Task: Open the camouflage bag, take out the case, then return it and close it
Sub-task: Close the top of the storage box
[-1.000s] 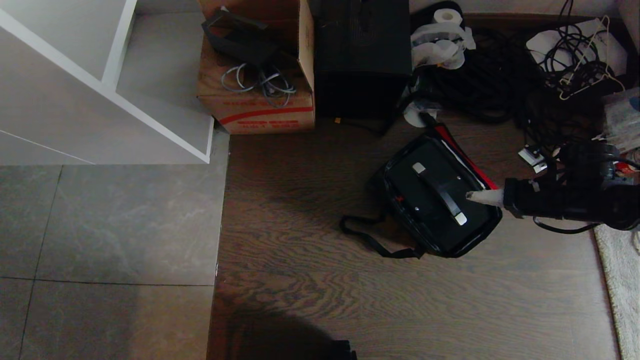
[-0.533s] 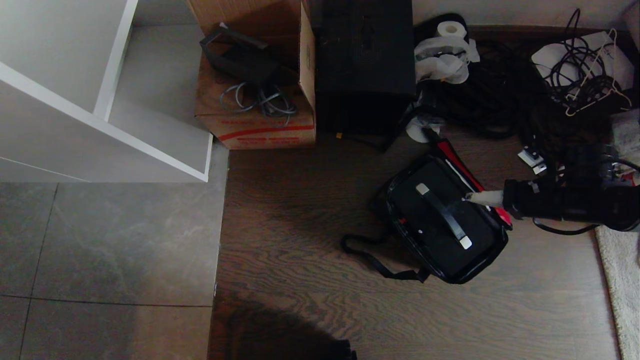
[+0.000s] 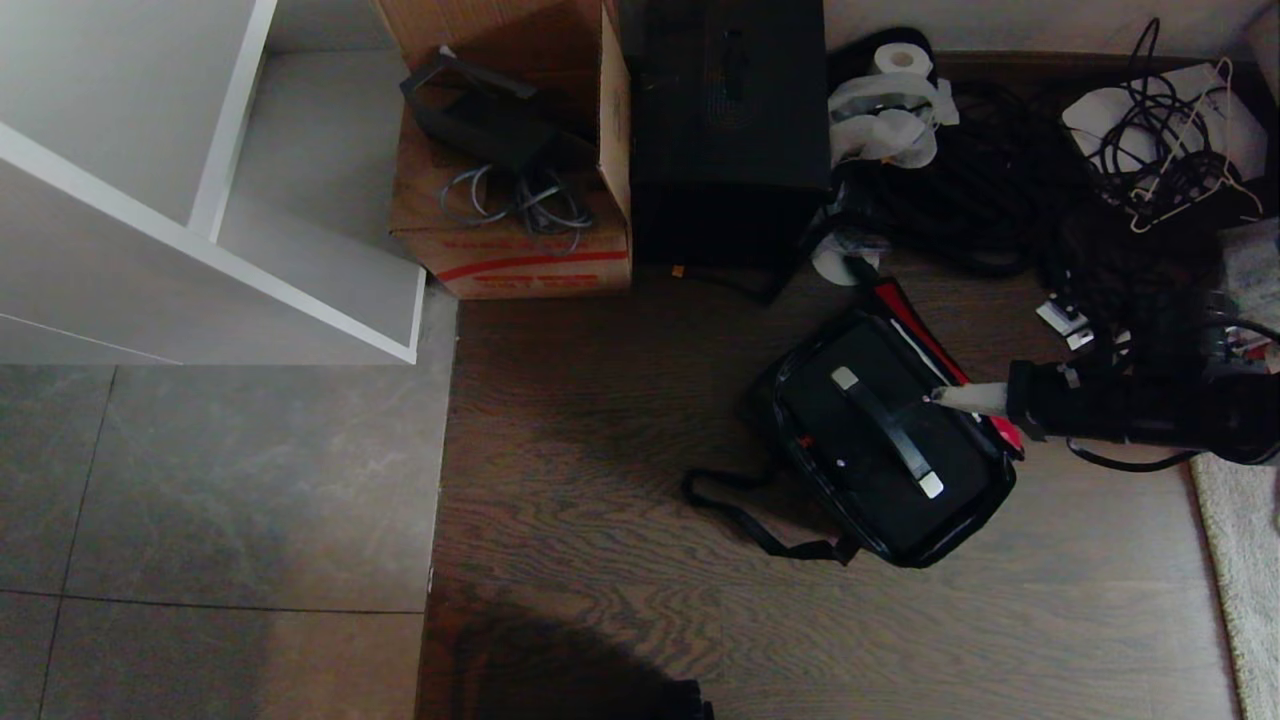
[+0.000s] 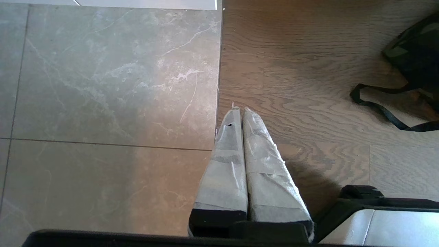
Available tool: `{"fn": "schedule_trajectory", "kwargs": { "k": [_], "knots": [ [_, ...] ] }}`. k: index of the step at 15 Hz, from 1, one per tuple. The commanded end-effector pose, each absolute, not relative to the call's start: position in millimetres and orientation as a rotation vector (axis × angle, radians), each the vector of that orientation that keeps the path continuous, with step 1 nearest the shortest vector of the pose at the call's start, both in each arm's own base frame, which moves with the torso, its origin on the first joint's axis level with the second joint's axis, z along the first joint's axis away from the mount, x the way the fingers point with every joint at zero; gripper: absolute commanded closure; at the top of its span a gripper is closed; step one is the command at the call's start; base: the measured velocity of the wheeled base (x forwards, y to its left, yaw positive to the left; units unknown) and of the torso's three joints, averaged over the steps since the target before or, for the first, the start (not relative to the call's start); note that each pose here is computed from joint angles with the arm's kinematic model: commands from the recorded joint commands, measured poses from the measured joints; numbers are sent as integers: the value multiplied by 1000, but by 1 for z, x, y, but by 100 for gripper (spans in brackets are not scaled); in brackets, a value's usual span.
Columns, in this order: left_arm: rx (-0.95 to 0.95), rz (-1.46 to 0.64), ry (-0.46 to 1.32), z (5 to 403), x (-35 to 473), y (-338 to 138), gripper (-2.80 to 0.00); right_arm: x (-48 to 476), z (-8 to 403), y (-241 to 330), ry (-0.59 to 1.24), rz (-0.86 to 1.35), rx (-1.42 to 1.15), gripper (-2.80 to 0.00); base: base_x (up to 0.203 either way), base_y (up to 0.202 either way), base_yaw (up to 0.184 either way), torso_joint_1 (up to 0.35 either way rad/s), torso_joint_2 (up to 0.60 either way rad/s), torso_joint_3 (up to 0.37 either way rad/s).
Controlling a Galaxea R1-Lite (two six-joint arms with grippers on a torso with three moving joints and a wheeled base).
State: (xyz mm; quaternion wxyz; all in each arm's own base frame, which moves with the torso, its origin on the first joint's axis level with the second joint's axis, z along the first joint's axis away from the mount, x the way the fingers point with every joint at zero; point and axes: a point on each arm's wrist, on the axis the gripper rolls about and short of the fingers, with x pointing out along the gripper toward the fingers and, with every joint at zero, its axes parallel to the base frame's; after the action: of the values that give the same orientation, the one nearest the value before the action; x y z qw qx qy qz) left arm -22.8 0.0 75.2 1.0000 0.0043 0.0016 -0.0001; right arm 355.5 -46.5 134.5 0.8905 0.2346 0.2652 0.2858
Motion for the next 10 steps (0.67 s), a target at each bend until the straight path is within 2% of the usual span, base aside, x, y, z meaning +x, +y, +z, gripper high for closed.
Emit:
{"fn": "schedule_trajectory", "kwargs": {
  "k": [1,4,10],
  "knots": [
    [3,0,3,75,-23,0,0,356,136,-46,545,598,489,0,0,0,0,0,0,0],
    [12,0,5,75,-23,0,0,356,138,-46,542,598,490,0,0,0,0,1,0,-30],
    [3,0,3,75,-23,0,0,353,150,-49,520,590,511,0,0,0,0,2,4,-156]
  ]
}}
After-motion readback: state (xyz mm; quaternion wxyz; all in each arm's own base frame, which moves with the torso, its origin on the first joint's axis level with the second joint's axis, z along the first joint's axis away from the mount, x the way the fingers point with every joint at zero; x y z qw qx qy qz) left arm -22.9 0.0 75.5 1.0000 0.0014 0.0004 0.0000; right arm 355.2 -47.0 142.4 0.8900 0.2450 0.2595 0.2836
